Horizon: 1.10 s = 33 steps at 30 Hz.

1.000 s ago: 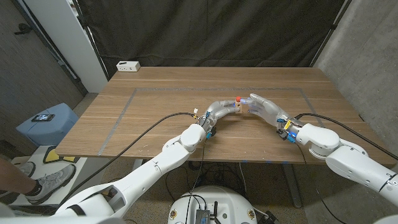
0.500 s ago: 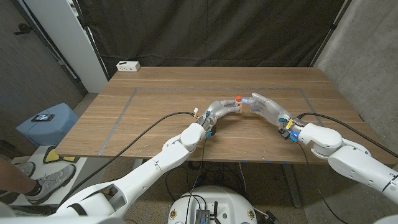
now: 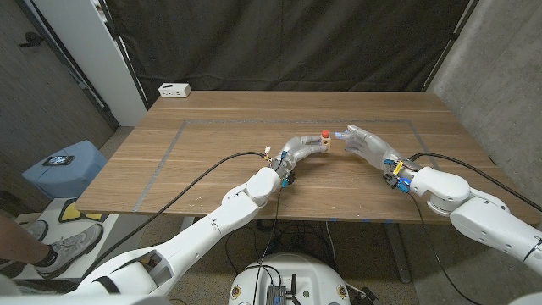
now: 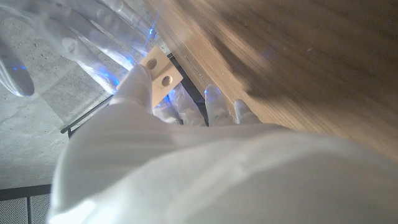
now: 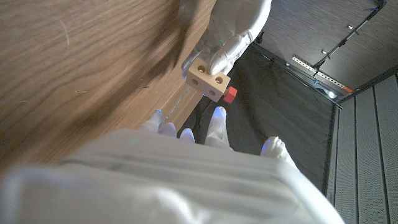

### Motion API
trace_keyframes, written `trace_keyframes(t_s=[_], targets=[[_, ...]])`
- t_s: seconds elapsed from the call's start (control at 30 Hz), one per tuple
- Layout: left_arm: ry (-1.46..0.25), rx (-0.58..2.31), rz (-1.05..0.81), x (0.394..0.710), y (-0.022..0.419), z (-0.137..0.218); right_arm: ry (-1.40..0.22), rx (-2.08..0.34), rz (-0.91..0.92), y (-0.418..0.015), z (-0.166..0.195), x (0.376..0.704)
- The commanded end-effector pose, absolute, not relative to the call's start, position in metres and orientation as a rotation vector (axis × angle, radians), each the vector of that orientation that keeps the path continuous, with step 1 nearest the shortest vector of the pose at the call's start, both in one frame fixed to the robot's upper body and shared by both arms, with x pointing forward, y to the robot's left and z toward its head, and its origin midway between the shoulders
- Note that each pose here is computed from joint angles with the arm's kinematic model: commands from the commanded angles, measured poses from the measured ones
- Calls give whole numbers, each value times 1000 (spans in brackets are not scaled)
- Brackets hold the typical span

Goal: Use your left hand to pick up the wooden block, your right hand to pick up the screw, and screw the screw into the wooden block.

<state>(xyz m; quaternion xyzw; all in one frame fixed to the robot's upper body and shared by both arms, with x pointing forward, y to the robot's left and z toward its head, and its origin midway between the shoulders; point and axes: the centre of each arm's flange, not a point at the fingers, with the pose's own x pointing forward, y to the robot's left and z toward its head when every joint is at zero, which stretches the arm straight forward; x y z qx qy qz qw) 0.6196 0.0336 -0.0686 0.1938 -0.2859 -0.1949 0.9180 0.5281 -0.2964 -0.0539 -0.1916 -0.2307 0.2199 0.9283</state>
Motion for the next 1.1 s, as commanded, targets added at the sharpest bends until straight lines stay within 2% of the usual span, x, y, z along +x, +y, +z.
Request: trace_keyframes(t_s=[0.03,1.1], targets=[[-590,401,-400,617,32,-69,-481,-413,448,-300,-50,534],[-599,408,-393,613,32,-70,-498,-436,535,-281,-42,548]])
